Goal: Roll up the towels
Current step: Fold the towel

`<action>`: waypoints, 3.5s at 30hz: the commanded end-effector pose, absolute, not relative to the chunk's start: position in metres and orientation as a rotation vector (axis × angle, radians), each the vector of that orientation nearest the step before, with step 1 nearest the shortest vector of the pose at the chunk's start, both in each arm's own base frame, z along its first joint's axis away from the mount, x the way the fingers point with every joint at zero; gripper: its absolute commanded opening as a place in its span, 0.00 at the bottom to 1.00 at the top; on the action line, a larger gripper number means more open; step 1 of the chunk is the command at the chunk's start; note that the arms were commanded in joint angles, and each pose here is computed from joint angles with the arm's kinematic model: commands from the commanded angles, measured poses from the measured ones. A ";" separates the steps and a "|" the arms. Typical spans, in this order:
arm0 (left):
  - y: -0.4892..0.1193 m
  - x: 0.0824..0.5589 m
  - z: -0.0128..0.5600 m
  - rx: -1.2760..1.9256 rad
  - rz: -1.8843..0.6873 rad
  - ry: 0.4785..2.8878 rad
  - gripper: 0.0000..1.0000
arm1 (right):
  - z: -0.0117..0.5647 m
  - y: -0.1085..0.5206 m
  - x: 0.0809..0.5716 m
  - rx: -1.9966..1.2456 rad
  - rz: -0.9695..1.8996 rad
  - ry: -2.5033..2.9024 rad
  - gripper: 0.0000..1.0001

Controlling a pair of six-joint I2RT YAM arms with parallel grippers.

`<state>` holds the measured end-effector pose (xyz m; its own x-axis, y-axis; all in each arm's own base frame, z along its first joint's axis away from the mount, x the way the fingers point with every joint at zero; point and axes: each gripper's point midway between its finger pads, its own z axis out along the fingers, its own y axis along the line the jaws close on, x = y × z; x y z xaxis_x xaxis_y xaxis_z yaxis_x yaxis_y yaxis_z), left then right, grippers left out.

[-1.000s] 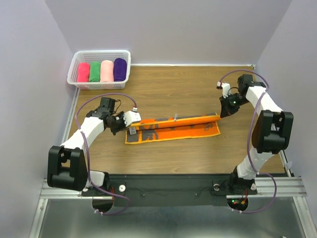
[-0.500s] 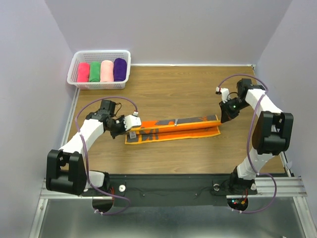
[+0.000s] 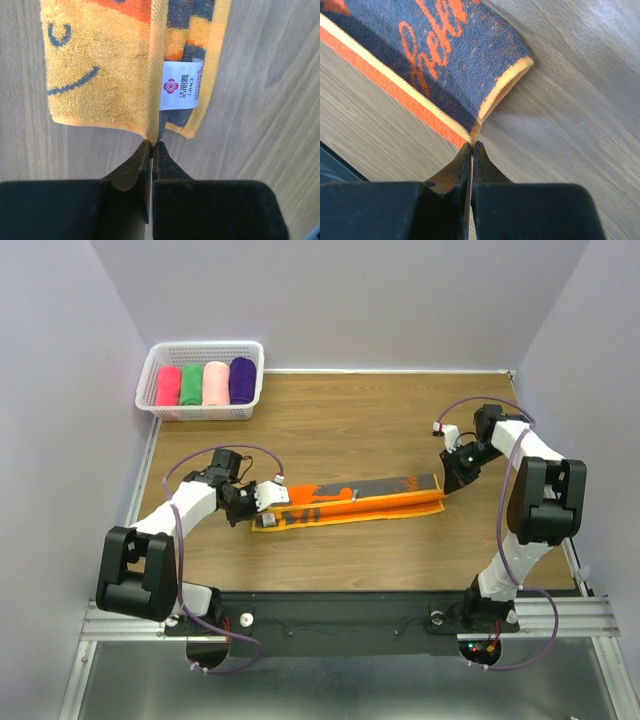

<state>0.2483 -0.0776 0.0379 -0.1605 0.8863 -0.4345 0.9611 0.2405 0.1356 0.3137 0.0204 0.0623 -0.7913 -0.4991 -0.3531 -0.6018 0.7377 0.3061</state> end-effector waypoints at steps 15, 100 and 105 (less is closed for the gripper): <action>-0.094 0.243 0.085 1.677 -0.257 1.957 0.48 | 0.097 0.024 0.314 -0.901 0.624 2.597 0.48; -0.119 0.258 0.039 1.772 -0.482 2.210 0.00 | 0.048 0.024 0.281 -1.554 0.337 2.490 0.59; -0.118 0.260 0.037 1.751 -0.568 2.248 0.00 | 0.043 0.016 0.280 -1.599 0.264 2.469 0.59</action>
